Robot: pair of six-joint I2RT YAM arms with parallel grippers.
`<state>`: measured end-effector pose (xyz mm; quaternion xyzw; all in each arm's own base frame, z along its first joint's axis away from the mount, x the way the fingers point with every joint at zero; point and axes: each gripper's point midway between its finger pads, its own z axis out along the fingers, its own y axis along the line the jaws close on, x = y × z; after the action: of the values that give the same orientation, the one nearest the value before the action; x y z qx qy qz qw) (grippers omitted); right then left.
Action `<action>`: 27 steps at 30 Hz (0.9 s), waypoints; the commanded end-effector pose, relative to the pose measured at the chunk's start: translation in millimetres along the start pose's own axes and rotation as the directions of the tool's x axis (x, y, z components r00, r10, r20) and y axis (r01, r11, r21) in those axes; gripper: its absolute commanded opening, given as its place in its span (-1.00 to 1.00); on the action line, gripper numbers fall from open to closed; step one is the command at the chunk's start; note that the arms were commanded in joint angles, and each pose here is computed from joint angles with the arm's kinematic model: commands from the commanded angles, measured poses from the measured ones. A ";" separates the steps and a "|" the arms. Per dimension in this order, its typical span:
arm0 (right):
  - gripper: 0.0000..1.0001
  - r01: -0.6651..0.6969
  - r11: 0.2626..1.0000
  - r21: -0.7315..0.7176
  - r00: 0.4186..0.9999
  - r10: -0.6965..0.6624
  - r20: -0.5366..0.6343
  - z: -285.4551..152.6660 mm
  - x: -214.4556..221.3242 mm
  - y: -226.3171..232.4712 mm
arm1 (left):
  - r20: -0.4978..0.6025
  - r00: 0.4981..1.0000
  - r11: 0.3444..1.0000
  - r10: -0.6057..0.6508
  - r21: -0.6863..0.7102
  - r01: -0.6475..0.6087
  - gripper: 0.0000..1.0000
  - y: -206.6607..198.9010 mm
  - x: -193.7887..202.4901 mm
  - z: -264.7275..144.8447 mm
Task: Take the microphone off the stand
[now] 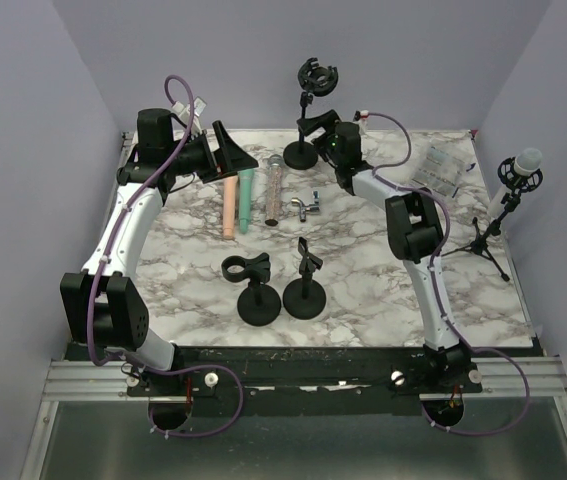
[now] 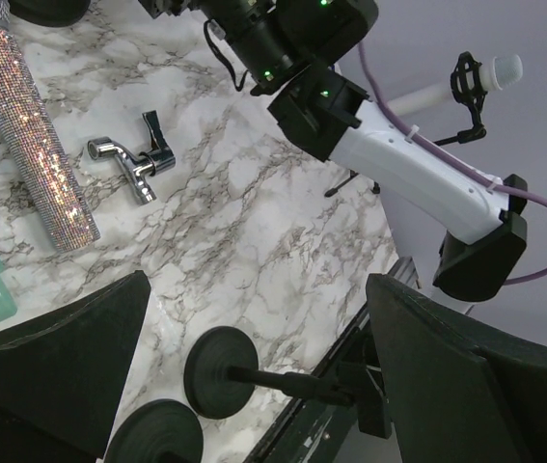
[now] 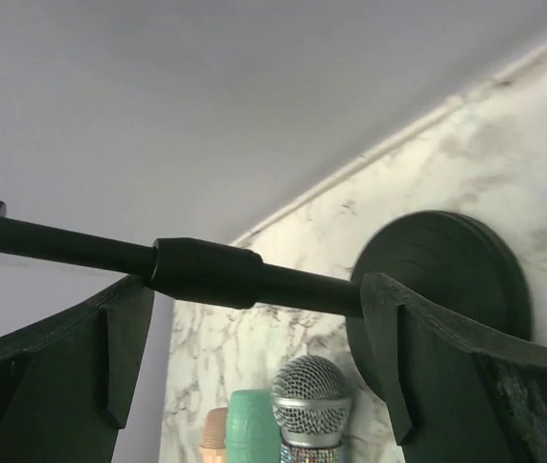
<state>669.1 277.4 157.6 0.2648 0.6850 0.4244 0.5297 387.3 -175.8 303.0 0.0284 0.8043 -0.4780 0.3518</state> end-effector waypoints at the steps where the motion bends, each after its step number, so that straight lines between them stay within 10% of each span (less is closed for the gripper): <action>1: 0.85 0.102 0.976 0.194 0.987 -0.076 -0.139 -5.6 45.0 -81.7 | 0.002 1.000 1.000 0.011 0.028 -0.011 0.97 -4.5 -1.0 -2.0; 27: 0.99 0.092 0.991 -0.101 0.994 -0.086 0.062 -25.5 -53.9 76.8 | 0.005 1.000 0.999 0.015 0.038 -0.015 0.97 -7.3 -1.8 -3.4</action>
<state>647.5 278.2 216.4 0.2003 0.6899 0.4264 0.5496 386.8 -176.4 303.1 0.0305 0.8029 -0.4804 0.3515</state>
